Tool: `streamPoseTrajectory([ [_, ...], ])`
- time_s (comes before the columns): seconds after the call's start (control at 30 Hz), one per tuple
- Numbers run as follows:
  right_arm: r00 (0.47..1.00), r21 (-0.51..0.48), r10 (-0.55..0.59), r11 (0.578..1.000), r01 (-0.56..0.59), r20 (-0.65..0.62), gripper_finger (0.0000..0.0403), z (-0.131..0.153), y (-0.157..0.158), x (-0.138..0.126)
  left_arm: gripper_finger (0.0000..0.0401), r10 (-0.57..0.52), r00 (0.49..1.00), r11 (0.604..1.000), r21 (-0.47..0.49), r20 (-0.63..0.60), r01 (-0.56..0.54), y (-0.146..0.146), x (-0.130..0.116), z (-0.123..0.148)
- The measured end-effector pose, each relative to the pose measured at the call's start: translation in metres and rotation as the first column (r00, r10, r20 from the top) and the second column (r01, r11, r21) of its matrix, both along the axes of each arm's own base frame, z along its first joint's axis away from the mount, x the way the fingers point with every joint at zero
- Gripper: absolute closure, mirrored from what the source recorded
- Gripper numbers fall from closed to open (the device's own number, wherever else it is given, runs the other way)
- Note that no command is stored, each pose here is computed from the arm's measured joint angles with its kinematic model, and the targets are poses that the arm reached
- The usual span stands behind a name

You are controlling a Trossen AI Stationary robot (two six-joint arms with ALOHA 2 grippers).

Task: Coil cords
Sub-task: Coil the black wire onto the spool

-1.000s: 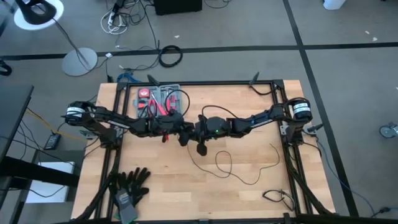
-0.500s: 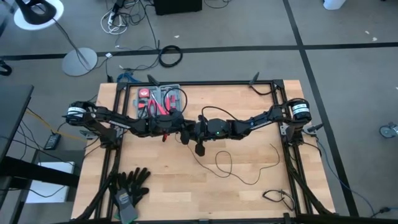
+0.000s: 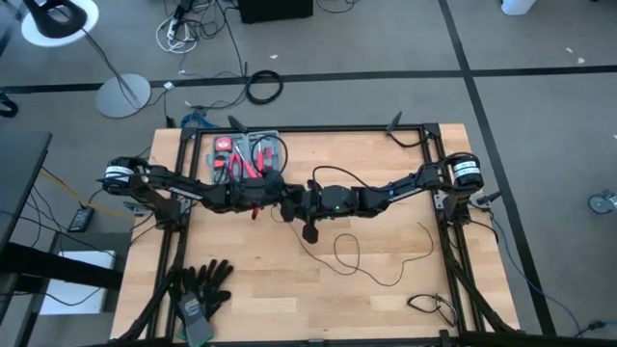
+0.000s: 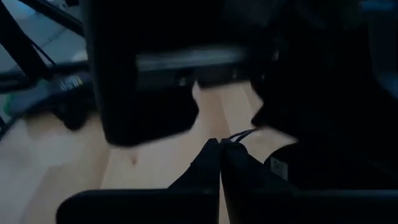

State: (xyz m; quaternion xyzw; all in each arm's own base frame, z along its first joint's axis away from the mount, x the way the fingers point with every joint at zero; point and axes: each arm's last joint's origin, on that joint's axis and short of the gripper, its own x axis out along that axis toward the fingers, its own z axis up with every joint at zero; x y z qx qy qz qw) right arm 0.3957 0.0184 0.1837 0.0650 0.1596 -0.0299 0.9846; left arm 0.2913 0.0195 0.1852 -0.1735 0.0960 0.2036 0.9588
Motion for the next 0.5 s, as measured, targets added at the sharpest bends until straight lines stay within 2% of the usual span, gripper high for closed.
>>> streamPoseTrajectory([
  [0.1,0.998,-0.013,-0.028,1.000,0.027,-0.061,0.0399,-0.0053,-0.0009,-0.0021,0.0401,0.012,1.000,1.000,0.007,0.003,-0.012,0.0006,0.0000,0.0004],
  [0.3,0.994,-0.033,-0.053,0.998,0.050,-0.096,0.0399,-0.0086,0.0026,-0.0038,0.0401,0.038,0.999,0.999,0.010,0.022,-0.038,0.0047,0.0000,0.0022],
  [0.5,0.999,-0.050,-0.048,0.998,0.047,-0.024,0.0399,-0.0021,0.0028,-0.0012,0.0401,0.052,0.998,0.999,0.012,0.026,-0.053,0.0063,-0.0002,0.0027],
])
